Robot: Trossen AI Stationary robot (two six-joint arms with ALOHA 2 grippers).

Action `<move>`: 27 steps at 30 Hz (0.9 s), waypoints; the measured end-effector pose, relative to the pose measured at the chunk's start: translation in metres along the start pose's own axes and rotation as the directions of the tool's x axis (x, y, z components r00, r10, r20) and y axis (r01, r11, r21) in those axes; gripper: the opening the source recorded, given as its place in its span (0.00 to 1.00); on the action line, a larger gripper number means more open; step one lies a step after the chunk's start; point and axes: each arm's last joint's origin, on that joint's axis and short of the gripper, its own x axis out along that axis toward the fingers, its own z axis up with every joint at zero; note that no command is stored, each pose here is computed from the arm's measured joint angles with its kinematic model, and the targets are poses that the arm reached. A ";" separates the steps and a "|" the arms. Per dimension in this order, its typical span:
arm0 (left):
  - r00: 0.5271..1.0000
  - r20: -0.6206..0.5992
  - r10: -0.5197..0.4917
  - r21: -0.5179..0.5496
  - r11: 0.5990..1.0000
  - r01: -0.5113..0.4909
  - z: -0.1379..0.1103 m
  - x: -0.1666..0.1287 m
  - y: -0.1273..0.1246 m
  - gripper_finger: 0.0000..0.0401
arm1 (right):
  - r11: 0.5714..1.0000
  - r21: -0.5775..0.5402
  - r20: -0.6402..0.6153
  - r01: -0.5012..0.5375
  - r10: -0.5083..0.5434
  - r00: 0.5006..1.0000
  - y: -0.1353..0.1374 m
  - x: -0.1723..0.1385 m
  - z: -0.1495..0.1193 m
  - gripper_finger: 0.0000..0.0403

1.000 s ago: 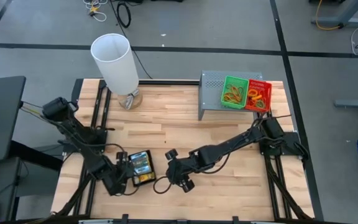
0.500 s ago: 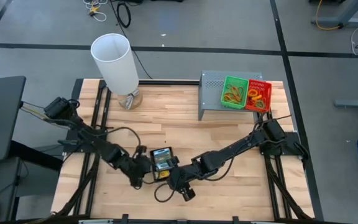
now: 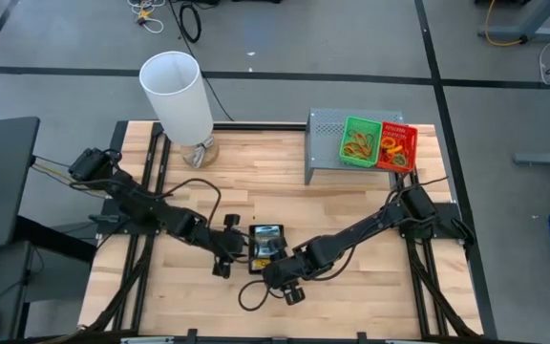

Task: Pick & Place Office Desk Supplies
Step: Put the black bin on the shelf

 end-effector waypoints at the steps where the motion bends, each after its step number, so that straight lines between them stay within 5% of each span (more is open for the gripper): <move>1: 1.000 -0.006 -0.004 0.008 1.000 0.004 0.000 0.000 0.000 0.37 | 1.000 0.010 -0.014 -0.005 0.005 1.000 0.000 0.001 -0.002 0.43; 8: 0.993 -0.103 0.064 0.061 0.996 -0.058 -0.011 -0.001 0.003 0.37 | 0.999 0.031 -0.056 -0.016 0.018 0.998 0.003 0.018 -0.008 0.43; 17: 0.980 -0.085 0.180 0.077 0.982 -0.173 -0.011 -0.001 0.007 0.37 | 0.999 0.017 -0.110 0.045 -0.043 0.993 0.001 0.036 -0.016 0.41; 27: 0.959 -0.056 0.276 0.057 0.960 -0.273 -0.009 -0.002 0.009 0.37 | 0.996 0.019 -0.143 0.082 -0.078 0.987 0.000 0.036 -0.019 0.03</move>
